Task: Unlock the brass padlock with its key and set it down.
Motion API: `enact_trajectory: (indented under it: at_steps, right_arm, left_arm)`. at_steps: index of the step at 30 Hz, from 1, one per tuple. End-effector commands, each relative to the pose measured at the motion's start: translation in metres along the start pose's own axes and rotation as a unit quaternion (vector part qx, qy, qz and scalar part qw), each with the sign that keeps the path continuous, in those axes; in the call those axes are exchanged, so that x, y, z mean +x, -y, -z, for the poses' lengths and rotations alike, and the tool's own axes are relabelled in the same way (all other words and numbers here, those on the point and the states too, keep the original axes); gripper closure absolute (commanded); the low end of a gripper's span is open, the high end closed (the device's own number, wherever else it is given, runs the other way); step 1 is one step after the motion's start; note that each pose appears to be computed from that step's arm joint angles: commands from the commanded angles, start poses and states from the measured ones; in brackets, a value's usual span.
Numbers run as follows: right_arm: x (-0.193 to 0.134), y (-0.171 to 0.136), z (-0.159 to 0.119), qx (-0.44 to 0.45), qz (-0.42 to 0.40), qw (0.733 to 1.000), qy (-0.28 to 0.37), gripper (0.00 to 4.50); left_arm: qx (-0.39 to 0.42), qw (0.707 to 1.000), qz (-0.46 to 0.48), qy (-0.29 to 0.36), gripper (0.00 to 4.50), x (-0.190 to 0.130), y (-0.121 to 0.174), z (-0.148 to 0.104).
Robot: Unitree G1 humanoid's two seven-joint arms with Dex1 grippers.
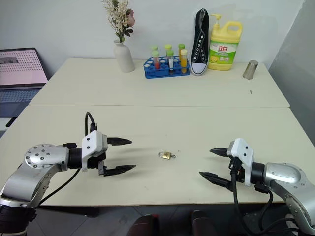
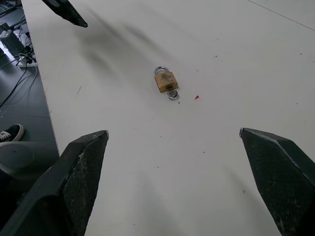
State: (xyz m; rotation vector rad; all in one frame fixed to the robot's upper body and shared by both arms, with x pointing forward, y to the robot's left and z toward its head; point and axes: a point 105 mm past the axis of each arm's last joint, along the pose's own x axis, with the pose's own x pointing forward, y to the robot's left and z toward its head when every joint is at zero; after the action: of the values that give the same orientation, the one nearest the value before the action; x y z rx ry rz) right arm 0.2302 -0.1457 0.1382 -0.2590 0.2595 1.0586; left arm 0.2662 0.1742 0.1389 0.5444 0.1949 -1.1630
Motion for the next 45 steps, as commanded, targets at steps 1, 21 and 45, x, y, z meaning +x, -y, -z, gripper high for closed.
enact_trajectory:
  at_steps: [1, 21, 45]
  right_arm:
    - [-0.001, -0.002, -0.008, -0.021, -0.003, 1.000, 0.014, 0.02]
    - [0.008, 0.000, 0.001, -0.015, 0.031, 0.999, 0.020, 0.02]
    - [0.013, -0.020, -0.009, 0.013, 0.040, 0.999, 0.009, 0.02]
  left_arm:
    - [0.024, 1.000, 0.015, 0.012, 0.00, 0.000, 0.006, -0.008]
    - [0.037, 0.996, 0.078, 0.033, 0.00, 0.013, 0.016, -0.013]
    - [0.059, 0.989, 0.136, 0.006, 0.00, 0.092, -0.001, 0.016]
